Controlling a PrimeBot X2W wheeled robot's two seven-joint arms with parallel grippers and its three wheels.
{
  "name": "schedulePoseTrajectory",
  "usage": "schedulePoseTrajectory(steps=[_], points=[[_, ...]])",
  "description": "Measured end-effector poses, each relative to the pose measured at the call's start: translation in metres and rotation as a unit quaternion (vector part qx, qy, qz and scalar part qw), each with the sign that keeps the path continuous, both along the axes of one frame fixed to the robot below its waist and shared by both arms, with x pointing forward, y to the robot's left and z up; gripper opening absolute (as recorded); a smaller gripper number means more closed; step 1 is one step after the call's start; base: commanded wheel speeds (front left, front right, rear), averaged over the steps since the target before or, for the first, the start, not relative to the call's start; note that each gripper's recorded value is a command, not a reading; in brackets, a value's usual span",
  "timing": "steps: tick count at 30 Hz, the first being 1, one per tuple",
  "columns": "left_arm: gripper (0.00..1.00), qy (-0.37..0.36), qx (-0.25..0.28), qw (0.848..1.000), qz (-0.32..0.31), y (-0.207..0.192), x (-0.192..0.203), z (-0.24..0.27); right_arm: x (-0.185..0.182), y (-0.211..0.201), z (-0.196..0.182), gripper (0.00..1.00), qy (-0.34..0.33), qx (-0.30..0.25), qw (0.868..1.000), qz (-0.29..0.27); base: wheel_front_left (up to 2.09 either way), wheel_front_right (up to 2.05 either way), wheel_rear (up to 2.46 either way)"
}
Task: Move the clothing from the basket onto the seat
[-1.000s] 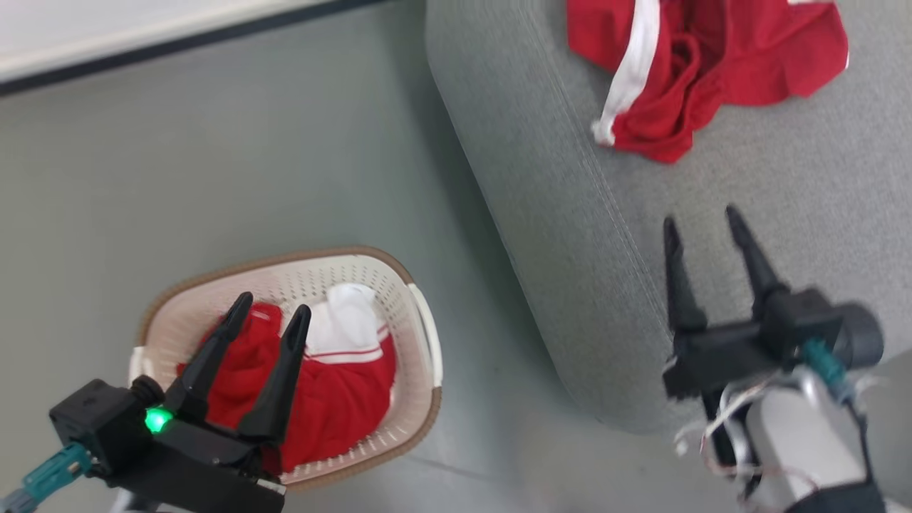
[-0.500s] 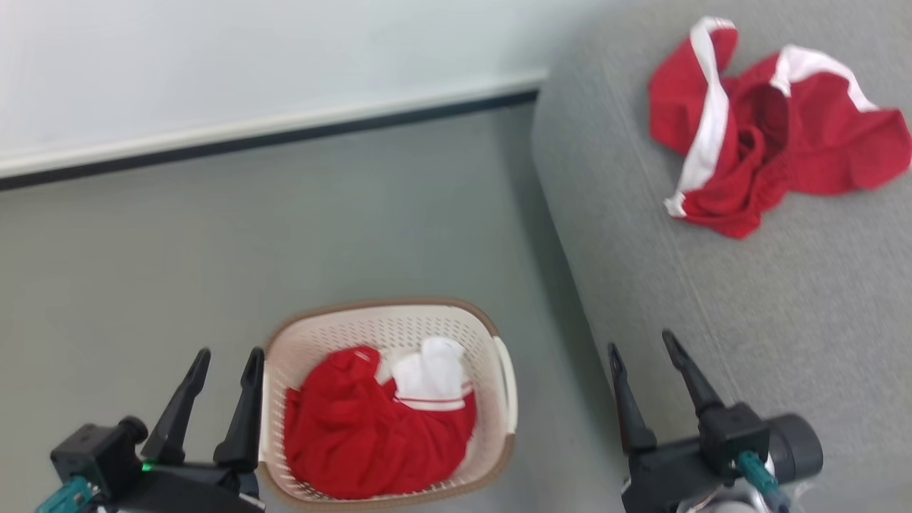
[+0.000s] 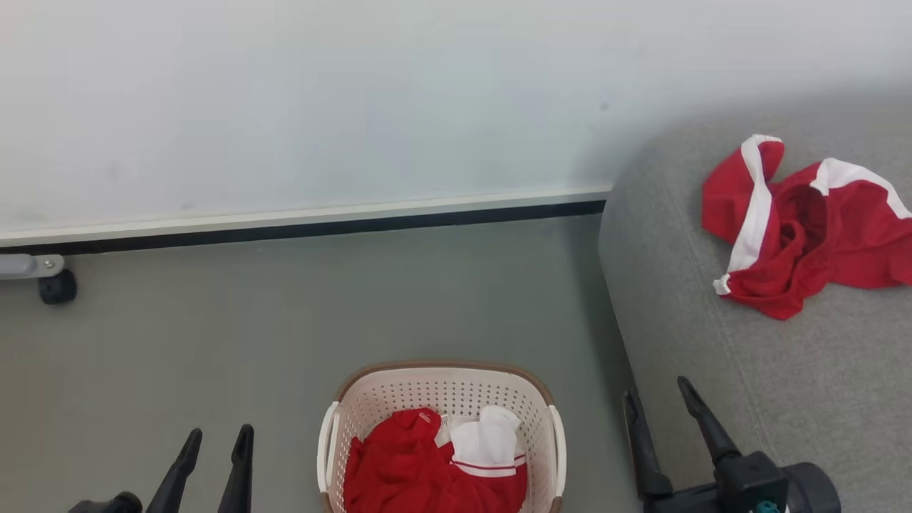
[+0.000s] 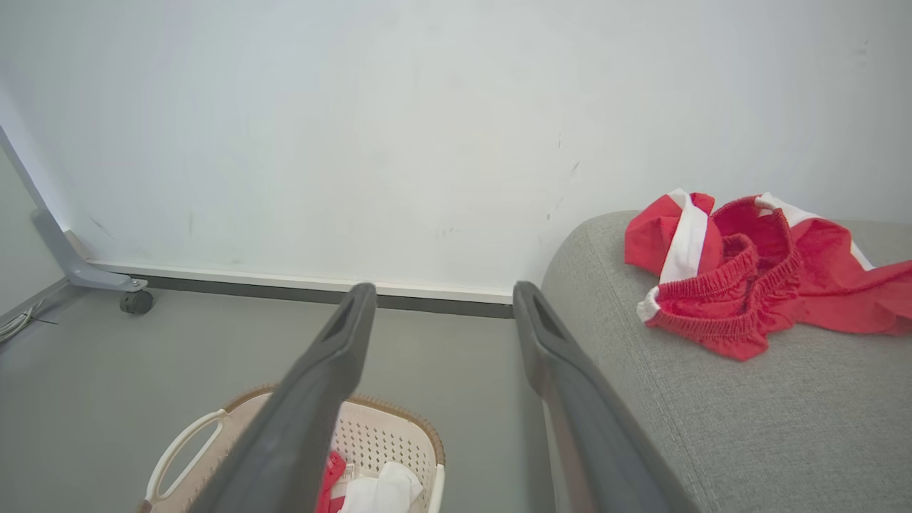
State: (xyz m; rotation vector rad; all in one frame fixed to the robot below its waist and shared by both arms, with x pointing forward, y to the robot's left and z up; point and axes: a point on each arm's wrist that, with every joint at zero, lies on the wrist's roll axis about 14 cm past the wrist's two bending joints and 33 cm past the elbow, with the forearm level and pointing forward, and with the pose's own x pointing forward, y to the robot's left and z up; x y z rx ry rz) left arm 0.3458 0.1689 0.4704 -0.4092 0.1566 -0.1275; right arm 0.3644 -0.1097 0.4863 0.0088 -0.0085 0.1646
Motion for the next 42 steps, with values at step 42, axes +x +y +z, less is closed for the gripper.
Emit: schedulePoseTrajectory(steps=[42], points=[[1.0,0.122,0.16,0.909,-0.365,-0.144,0.111,-0.141,0.099,-0.02,-0.007,1.0,-0.04,-0.026,0.998,-0.035,0.0,0.0,0.0]])
